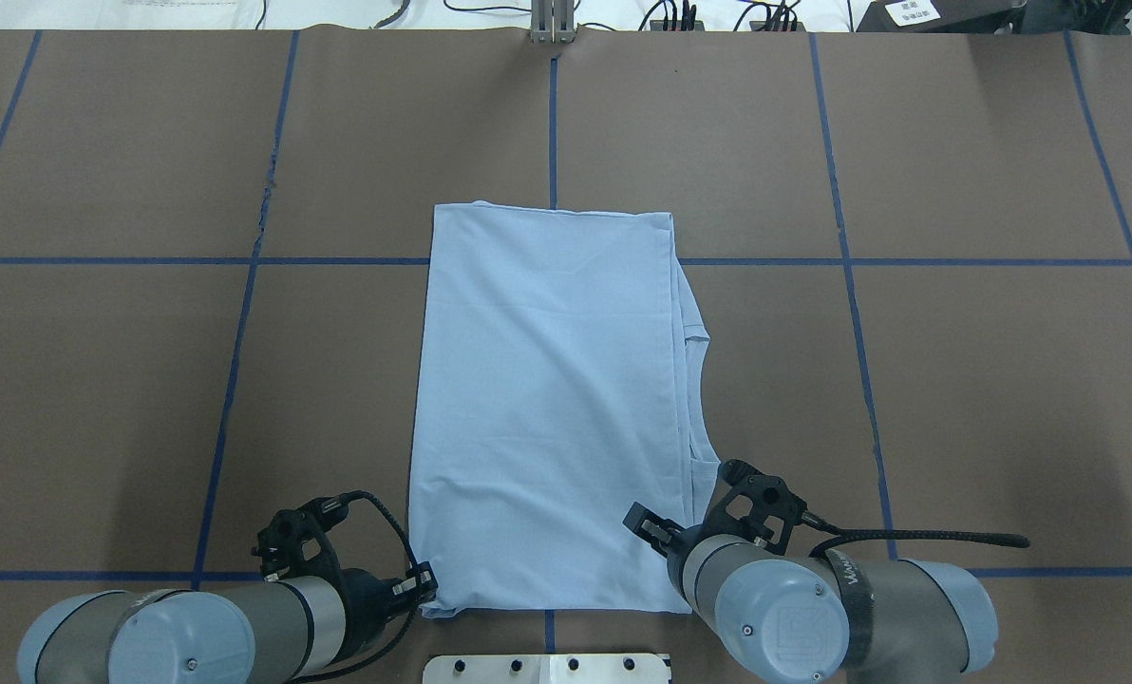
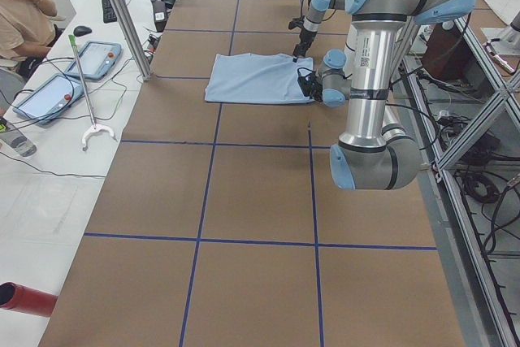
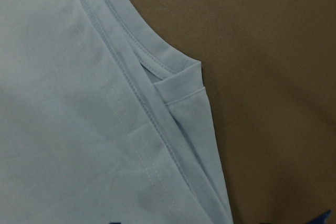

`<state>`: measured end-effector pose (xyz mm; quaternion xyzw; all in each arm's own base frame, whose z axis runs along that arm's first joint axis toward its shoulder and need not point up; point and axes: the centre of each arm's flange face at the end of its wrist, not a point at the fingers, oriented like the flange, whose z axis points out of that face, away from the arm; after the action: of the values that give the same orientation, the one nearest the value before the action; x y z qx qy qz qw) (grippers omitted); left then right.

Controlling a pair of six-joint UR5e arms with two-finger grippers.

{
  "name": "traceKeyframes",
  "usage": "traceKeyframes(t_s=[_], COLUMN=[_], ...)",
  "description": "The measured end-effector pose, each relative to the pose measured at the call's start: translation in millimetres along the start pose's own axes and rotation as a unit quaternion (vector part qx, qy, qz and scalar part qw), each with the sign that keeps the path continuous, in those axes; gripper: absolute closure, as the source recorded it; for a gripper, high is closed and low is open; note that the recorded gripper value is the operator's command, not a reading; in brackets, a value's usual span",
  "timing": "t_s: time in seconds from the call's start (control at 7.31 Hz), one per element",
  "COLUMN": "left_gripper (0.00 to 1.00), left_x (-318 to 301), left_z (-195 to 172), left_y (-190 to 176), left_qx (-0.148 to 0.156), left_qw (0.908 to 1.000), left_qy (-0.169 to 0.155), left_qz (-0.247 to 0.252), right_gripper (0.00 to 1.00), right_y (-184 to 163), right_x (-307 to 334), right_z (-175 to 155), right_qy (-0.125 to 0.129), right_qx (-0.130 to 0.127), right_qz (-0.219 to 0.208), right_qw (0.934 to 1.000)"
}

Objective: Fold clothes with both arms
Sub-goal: 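Grasp the shirt's two corners nearest the robot with both grippers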

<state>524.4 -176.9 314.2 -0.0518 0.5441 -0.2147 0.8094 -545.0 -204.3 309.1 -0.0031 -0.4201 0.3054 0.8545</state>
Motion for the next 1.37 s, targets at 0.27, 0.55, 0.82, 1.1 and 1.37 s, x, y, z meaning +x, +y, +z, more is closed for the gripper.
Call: traceKeyframes(t_s=[0.27, 0.55, 0.82, 1.1, 1.37], left_gripper=[1.0, 1.0, 1.0, 1.0, 1.0], left_x=[0.1, 0.1, -0.5, -0.7, -0.6], left_z=[-0.1, -0.1, -0.1, 0.1, -0.1], left_y=[0.1, 0.1, -0.2, -0.2, -0.2], left_qx=[0.0, 0.0, 0.0, 0.0, 0.0], left_qw=[1.0, 1.0, 1.0, 1.0, 1.0], left_qy=[0.0, 0.0, 0.0, -0.001, -0.001], left_qz=[0.0, 0.0, 0.0, 0.0, 0.0], right_gripper=[0.14, 0.16, 0.24, 0.27, 0.34], right_y=[1.0, 1.8, 2.1, 2.2, 2.5], right_x=[0.3, 1.4, 2.6, 2.7, 3.1], right_z=[1.3, 3.3, 6.2, 7.6, 8.0], right_qy=[0.002, 0.005, 0.007, 0.008, 0.009], right_qx=[0.002, 0.003, 0.005, 0.005, 0.006], right_qz=[-0.001, -0.002, -0.003, -0.003, -0.004], right_qw=[1.0, 1.0, 1.0, 0.9999, 0.9999])
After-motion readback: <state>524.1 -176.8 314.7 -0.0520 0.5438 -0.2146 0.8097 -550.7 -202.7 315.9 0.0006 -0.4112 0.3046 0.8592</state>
